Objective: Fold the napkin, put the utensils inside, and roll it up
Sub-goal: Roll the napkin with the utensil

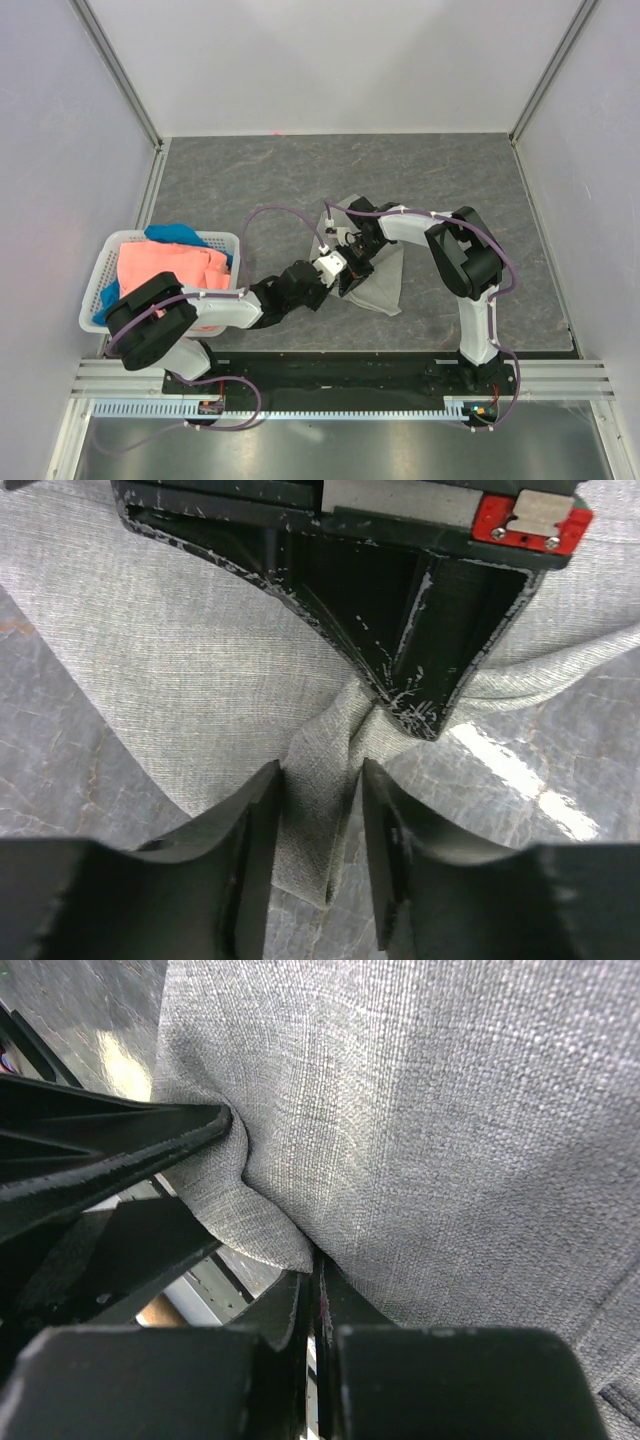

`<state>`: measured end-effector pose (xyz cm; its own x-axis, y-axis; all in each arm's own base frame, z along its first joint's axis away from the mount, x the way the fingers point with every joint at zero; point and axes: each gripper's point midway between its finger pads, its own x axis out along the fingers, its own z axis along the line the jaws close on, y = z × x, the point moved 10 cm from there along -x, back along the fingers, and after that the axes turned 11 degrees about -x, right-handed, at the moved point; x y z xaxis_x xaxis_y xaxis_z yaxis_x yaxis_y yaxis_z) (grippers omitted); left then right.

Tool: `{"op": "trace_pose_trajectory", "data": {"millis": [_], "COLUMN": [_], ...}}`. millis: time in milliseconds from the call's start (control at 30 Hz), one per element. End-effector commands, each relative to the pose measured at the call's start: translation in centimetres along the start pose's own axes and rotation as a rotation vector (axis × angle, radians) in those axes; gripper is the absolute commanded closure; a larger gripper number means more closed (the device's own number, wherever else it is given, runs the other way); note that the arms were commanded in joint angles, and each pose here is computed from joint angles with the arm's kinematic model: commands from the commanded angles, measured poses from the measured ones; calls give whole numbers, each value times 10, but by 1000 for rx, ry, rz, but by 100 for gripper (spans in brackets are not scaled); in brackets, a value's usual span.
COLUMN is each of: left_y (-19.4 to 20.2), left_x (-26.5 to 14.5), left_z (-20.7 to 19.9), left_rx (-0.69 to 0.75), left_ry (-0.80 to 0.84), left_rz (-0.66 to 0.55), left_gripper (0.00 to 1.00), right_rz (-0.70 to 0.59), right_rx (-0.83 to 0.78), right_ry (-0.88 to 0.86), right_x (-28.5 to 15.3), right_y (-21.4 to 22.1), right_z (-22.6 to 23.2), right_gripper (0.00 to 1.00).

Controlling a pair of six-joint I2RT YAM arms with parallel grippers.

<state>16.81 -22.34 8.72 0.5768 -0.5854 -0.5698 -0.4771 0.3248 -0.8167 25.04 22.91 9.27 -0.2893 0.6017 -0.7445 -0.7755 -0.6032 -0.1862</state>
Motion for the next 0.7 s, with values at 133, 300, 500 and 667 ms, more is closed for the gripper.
{"op": "trace_pose_trajectory", "data": {"millis": [133, 300, 500, 667], "left_y": [-1, 0, 0, -2], "left_x": [4, 4, 0, -4], "left_z": [-2, -4, -12, -17], "left_rx": [52, 46, -14, -82], "left_ry": [-24, -7, 62, 132], "left_rz": [32, 75, 111, 146], "left_gripper": [84, 98, 98, 98], "right_rz": [-35, -77, -191, -255], "right_rx": [-30, -26, -24, -24], "right_ry": [-9, 18, 92, 177], "right_x": [-8, -22, -62, -86], "right_y": [-9, -11, -13, 8], "right_z": [0, 4, 9, 10], "right_gripper": [100, 97, 62, 45]}}
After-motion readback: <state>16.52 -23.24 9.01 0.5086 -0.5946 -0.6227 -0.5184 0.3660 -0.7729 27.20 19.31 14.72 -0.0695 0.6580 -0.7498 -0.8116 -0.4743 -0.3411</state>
